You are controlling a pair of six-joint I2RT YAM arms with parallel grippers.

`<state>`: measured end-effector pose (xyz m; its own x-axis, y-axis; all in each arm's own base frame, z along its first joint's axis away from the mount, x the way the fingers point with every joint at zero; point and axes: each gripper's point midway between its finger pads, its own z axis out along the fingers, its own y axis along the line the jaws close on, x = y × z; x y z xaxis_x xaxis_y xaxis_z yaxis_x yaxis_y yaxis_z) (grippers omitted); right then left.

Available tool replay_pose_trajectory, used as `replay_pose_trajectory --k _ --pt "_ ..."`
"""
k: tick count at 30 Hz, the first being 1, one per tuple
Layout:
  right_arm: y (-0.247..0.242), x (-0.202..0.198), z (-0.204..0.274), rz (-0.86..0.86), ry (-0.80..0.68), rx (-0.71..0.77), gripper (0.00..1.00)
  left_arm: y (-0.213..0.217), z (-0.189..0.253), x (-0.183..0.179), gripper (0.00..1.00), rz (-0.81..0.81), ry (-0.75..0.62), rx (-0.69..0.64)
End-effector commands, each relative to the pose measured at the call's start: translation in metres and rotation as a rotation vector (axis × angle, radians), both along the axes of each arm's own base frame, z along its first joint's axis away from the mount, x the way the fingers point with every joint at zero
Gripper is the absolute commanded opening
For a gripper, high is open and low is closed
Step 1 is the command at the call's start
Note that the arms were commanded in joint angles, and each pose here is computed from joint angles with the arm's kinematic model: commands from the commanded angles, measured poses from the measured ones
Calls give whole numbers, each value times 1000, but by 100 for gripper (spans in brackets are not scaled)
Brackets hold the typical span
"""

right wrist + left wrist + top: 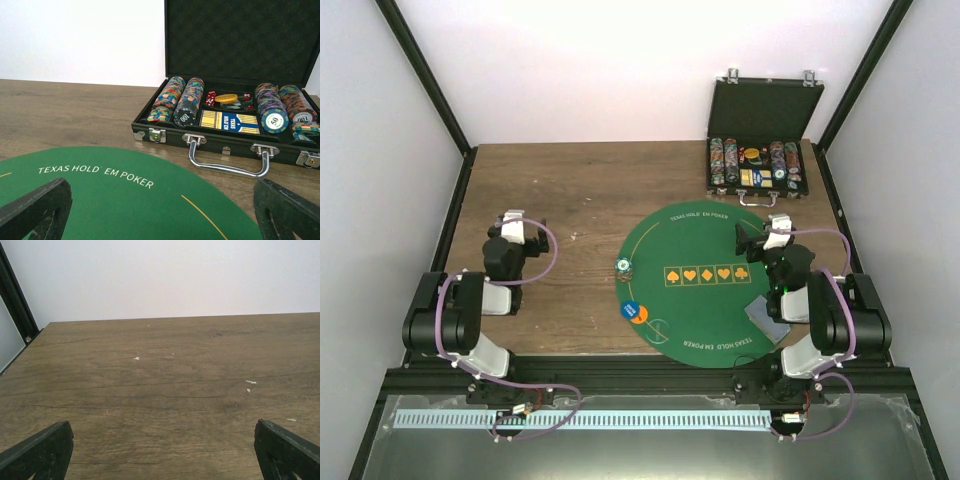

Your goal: Distribute texas hold em gaming equipment

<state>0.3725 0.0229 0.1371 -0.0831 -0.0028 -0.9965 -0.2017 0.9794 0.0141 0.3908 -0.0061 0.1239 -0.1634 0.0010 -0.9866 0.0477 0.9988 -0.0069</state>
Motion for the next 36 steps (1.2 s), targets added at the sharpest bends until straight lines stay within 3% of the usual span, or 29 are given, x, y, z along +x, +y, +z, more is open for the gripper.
replay_pose_trajectory --k 1,11,14,17,20,22,27,32,36 --pt "-3 4 12 -9 -41 -16 100 -1 11 4 100 -7 -43 -6" --pt "-6 14 51 -21 4 32 100 0 12 6 100 -18 -37 -20" --pt "24 9 87 154 24 104 100 1 21 18 100 -50 52 -51" --pt "64 -8 119 410 69 187 100 2 59 33 100 -105 125 -38" --pt "97 -18 125 521 229 240 100 14 89 31 100 -111 245 -27" --pt "130 -30 114 556 351 194 100 22 101 15 99 -121 348 -41" --pt "187 -83 64 521 679 39 100 15 117 -48 98 -188 554 69" --pt "220 -152 6 509 915 -138 100 -8 109 -115 98 -317 629 126" --pt "237 -193 -38 529 1036 -277 100 -18 91 -134 99 -359 668 92"
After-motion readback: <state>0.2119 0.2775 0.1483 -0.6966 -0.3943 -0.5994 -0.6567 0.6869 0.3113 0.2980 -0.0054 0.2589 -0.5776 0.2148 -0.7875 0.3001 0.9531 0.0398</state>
